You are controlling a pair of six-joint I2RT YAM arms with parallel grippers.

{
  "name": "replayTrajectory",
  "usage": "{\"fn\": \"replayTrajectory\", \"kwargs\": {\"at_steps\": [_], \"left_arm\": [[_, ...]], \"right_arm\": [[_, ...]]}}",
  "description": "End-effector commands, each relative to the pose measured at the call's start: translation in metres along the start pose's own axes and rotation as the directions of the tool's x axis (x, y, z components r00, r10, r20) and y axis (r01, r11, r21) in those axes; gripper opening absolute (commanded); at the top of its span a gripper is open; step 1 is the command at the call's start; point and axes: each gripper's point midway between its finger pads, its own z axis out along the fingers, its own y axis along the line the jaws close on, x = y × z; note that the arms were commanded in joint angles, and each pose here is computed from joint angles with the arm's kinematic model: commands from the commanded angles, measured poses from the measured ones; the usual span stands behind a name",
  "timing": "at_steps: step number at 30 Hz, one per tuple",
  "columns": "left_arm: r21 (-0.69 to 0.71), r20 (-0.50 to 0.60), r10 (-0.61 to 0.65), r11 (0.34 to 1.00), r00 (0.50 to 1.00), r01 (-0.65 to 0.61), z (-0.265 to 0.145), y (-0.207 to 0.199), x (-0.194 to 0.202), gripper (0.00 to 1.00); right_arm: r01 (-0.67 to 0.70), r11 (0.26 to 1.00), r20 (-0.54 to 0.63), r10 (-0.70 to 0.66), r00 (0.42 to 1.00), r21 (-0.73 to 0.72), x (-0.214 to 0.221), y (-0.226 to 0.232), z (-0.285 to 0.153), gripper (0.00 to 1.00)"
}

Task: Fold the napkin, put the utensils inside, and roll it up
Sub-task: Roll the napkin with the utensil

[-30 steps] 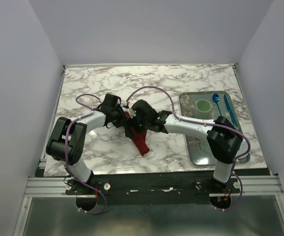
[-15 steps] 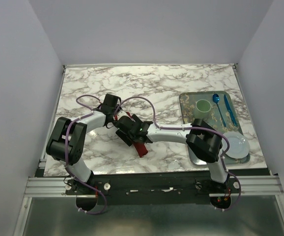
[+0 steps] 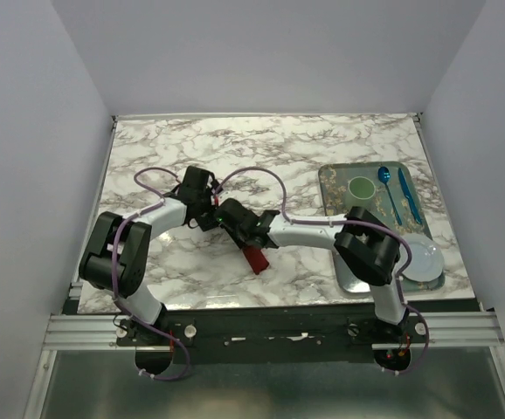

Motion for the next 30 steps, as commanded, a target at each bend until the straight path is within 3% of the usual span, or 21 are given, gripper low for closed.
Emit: {"fn": "replayTrajectory", "kwargs": {"at_steps": [1, 4, 8, 10, 11, 14, 17, 20, 25, 28, 30], "left_arm": [[-0.04, 0.05, 0.079, 0.996, 0.996, -0.077, -0.013, 0.001, -0.012, 0.89], [-0.058, 0.078, 0.121, 0.991, 0.99, -0.117, -0.02, -0.002, -0.022, 0.91], [-0.05, 0.103, 0.134, 0.99, 0.986, -0.129, -0.028, -0.007, -0.027, 0.93], [-0.029, 0.093, 0.124, 0.992, 0.988, -0.121, -0.027, -0.011, -0.025, 0.93], [-0.025, 0.08, 0.115, 0.993, 0.99, -0.113, -0.024, -0.011, -0.022, 0.93], [0.017, 0.036, 0.094, 0.995, 0.995, -0.094, -0.016, -0.017, -0.012, 0.93], [0.012, 0.006, 0.086, 0.996, 0.996, -0.086, -0.005, -0.016, -0.004, 0.93], [0.003, -0.013, 0.087, 0.996, 0.996, -0.087, 0.005, -0.017, 0.0, 0.92], [-0.047, -0.012, 0.109, 0.993, 0.994, -0.109, 0.015, -0.017, 0.006, 0.87], [-0.104, 0.0, 0.101, 0.99, 0.995, -0.101, 0.018, 0.001, 0.007, 0.74], [-0.098, 0.015, 0.104, 0.99, 0.995, -0.102, 0.013, 0.001, 0.007, 0.63]], "right_arm": [[-0.152, 0.956, -0.064, 0.14, 0.988, -0.251, 0.014, 0.007, 0.002, 0.22], [-0.283, 0.873, -0.115, 0.259, 0.959, -0.398, 0.017, 0.007, 0.001, 0.22], [-0.426, 0.687, -0.213, 0.376, 0.902, -0.59, 0.016, 0.001, -0.002, 0.21], [-0.47, 0.601, -0.259, 0.407, 0.876, -0.646, 0.013, 0.002, -0.005, 0.22], [-0.48, 0.516, -0.292, 0.404, 0.867, -0.709, 0.012, 0.003, -0.008, 0.22], [-0.526, 0.353, -0.37, 0.422, 0.828, -0.774, 0.01, 0.001, -0.013, 0.25], [-0.549, 0.258, -0.424, 0.409, 0.808, -0.795, 0.01, -0.001, -0.015, 0.27], [-0.561, 0.197, -0.458, 0.397, 0.795, -0.804, 0.012, -0.001, -0.013, 0.29], [-0.579, 0.182, -0.482, 0.39, 0.785, -0.795, 0.016, -0.001, -0.007, 0.3], [-0.571, 0.219, -0.461, 0.4, 0.792, -0.791, 0.011, -0.005, -0.011, 0.38], [-0.566, 0.32, -0.417, 0.428, 0.802, -0.76, 0.009, -0.014, -0.005, 0.48]]}}
